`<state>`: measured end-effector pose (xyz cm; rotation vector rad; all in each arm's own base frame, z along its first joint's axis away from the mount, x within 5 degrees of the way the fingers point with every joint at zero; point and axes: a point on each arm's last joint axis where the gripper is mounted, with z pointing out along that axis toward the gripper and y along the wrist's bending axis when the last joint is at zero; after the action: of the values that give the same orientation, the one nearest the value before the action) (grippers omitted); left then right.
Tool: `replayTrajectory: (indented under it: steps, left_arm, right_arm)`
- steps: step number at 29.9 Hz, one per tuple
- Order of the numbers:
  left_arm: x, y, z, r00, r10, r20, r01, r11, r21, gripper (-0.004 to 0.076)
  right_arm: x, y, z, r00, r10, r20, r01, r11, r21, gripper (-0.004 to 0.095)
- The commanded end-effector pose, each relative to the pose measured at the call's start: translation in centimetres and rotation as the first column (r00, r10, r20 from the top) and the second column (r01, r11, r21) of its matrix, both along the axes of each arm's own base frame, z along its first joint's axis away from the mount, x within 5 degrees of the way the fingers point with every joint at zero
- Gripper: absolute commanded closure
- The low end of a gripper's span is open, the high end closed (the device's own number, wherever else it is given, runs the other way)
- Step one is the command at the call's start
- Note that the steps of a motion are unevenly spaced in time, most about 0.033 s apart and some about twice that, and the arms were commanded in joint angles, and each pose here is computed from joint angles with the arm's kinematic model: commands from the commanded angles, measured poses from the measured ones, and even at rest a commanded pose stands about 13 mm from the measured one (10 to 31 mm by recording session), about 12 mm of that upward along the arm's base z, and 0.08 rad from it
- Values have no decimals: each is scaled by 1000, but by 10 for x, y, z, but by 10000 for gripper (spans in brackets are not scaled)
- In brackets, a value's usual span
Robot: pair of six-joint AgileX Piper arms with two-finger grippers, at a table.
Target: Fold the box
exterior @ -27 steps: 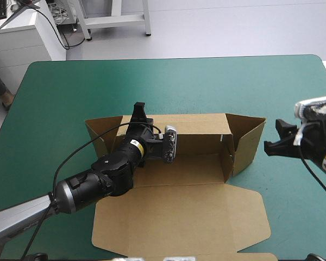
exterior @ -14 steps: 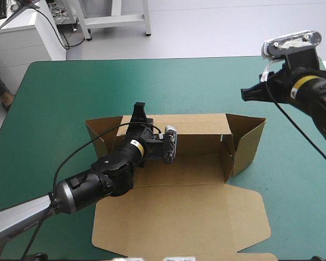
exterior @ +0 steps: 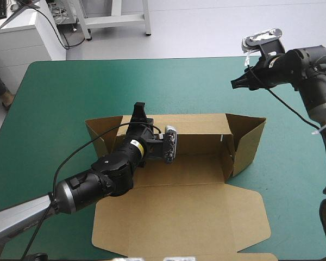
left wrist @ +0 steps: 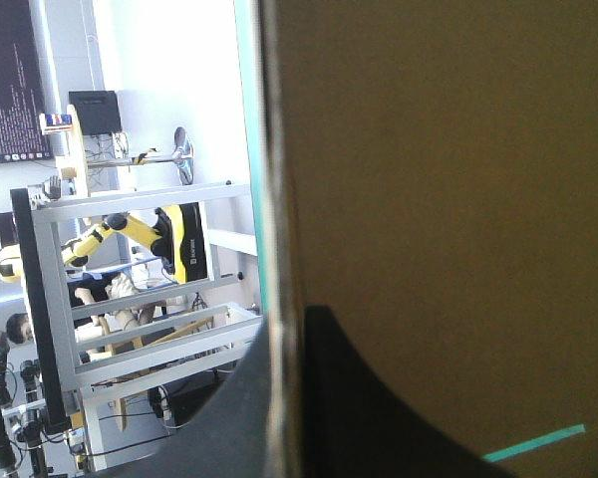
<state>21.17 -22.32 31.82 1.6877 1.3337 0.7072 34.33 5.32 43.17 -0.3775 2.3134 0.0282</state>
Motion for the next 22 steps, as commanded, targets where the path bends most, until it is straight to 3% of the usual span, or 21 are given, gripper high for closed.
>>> replayTrajectory:
  steps: [1, 6, 9, 14, 22]
  left_arm:
    - [-5, -2, 9, 1000, -28, 2, 28, 998, -54, 732]
    - [-5, -3, 9, 999, -37, 3, 38, 998, -59, 732]
    - [-6, -4, 10, 999, -46, 4, 46, 997, -65, 732]
    - [-6, -5, 10, 998, -60, 6, 60, 996, -73, 732]
    - [-6, -6, 10, 998, -63, 7, 63, 995, -74, 732]
  right_arm:
    - [0, -2, 20, 992, 8, 124, -9, 1000, 6, 517]
    - [10, -1, 11, 992, 38, 120, -35, 999, -28, 505]
    - [15, -1, 3, 994, 66, 92, -59, 996, -71, 427]
    - [22, -2, -13, 998, 66, -3, -66, 995, -81, 289]
    - [14, -2, -38, 963, 108, -248, -138, 985, -107, 341]
